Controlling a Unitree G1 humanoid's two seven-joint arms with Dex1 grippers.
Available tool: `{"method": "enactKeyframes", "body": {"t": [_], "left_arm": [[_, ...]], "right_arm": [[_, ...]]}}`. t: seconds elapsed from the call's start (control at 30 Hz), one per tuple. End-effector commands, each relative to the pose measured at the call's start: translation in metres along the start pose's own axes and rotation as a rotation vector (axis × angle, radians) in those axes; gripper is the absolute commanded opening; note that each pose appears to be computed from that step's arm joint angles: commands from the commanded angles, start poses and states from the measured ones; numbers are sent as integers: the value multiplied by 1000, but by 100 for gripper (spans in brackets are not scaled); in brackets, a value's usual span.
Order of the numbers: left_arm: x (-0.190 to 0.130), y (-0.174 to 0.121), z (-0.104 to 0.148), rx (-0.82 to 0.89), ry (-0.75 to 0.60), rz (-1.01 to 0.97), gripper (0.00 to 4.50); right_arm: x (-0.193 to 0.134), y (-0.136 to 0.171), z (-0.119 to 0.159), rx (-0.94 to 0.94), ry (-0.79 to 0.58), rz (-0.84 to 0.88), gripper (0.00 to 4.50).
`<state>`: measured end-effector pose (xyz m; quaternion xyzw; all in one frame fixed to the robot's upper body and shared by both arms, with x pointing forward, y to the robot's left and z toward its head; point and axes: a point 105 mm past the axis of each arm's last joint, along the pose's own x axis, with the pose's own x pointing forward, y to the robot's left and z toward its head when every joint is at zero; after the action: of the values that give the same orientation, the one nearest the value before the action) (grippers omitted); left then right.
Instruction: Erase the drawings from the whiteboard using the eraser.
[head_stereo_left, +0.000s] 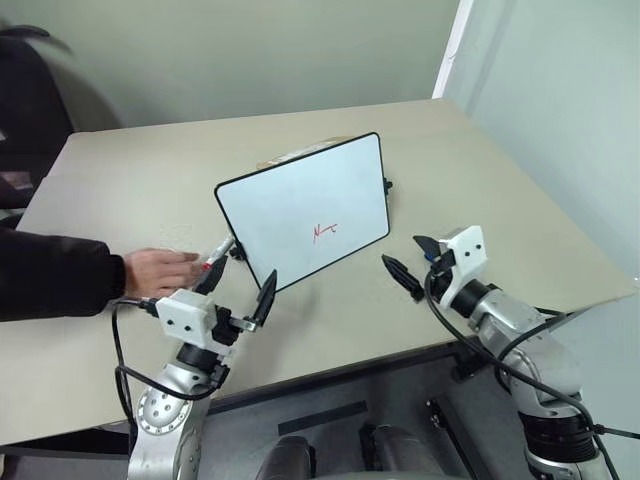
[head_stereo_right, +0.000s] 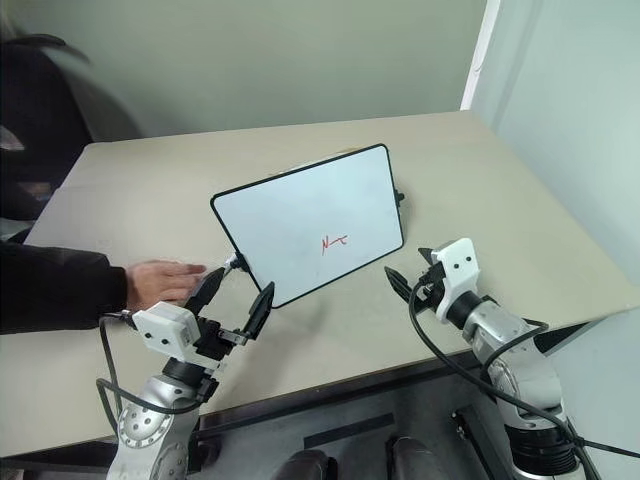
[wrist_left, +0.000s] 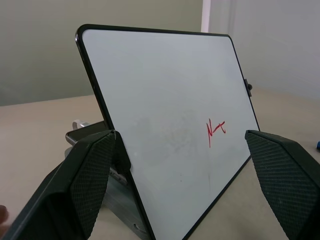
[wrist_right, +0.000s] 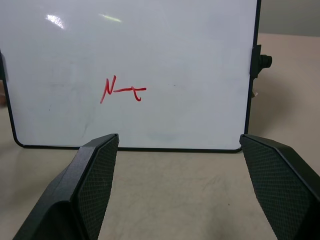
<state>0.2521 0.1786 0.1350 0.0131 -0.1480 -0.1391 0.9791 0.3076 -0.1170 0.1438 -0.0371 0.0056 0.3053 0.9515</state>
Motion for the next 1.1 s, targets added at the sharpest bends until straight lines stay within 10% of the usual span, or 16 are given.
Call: {"method": "enactKeyframes", "body": {"t": [0.03,1.1], "left_arm": [[5,-7,10,15,-42,-19,450],[17,-40,6,10,-53,-113,450]], "right_arm": [[-4,-3,12,-25,-41,-10,409],[-13,-45,2,-5,159,-120,448]]}}
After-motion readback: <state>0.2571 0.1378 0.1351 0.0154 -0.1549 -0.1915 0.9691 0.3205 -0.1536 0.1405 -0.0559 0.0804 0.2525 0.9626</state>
